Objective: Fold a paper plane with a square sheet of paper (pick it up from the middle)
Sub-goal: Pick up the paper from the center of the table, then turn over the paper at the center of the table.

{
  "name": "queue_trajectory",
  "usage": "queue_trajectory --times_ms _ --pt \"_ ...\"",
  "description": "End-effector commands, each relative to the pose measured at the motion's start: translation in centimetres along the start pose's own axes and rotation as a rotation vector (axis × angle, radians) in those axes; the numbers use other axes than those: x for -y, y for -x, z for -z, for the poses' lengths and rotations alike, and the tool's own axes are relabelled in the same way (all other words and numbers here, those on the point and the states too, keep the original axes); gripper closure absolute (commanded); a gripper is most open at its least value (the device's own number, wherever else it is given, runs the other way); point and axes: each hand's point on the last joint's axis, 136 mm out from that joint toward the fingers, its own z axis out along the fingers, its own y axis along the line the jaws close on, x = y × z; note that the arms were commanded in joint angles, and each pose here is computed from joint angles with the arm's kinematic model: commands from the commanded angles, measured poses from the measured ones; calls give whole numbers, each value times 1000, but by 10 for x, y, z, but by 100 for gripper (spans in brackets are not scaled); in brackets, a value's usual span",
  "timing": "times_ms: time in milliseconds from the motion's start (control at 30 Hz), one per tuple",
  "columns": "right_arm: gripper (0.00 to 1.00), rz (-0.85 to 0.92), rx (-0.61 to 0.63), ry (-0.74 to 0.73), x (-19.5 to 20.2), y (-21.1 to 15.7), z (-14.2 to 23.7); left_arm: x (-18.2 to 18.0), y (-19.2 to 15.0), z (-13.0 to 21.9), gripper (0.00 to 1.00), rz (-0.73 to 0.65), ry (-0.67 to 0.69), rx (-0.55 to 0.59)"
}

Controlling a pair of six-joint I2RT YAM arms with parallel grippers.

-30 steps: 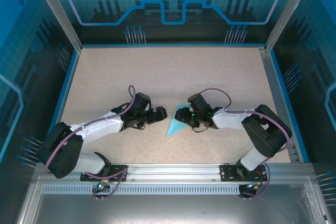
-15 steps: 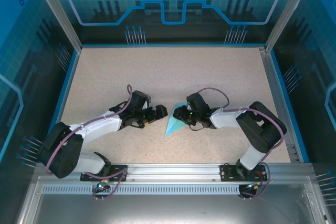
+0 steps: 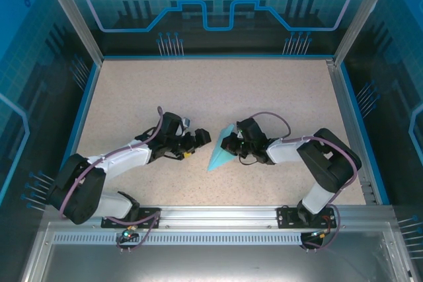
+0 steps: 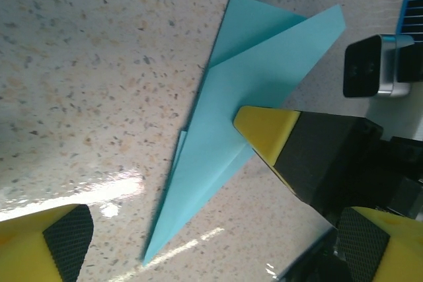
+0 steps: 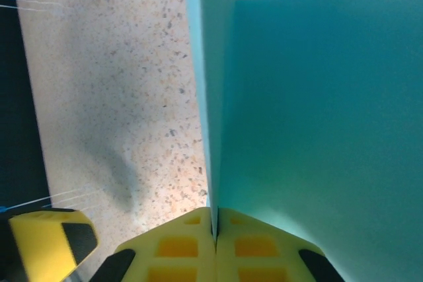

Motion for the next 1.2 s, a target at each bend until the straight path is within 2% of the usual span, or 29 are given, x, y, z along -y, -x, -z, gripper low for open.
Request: queue_trajectory --times_ms 0,233,433,533,800,867,933,1167 --pt "96 45 12 166 -35 13 15 9 -2 1 1 30 -90 -47" --pt "97 120 -16 352 -74 27 51 43 -4 11 1 -4 -245 -108" --pt "98 101 -28 444 -91 39 80 62 -6 18 1 -31 -347 -117" --pt "98 98 -49 485 -101 39 88 76 -7 22 2 -39 -428 -130" --pt "97 90 -98 541 -117 37 93 109 -15 34 10 -113 -568 -155" --pt "97 88 -107 545 -118 37 93 112 -17 34 13 -120 -574 -157" --pt "97 91 -119 550 -119 36 92 112 -15 33 23 -118 -572 -154" --pt "97 79 -156 560 -118 33 88 111 -14 29 45 -102 -580 -156"
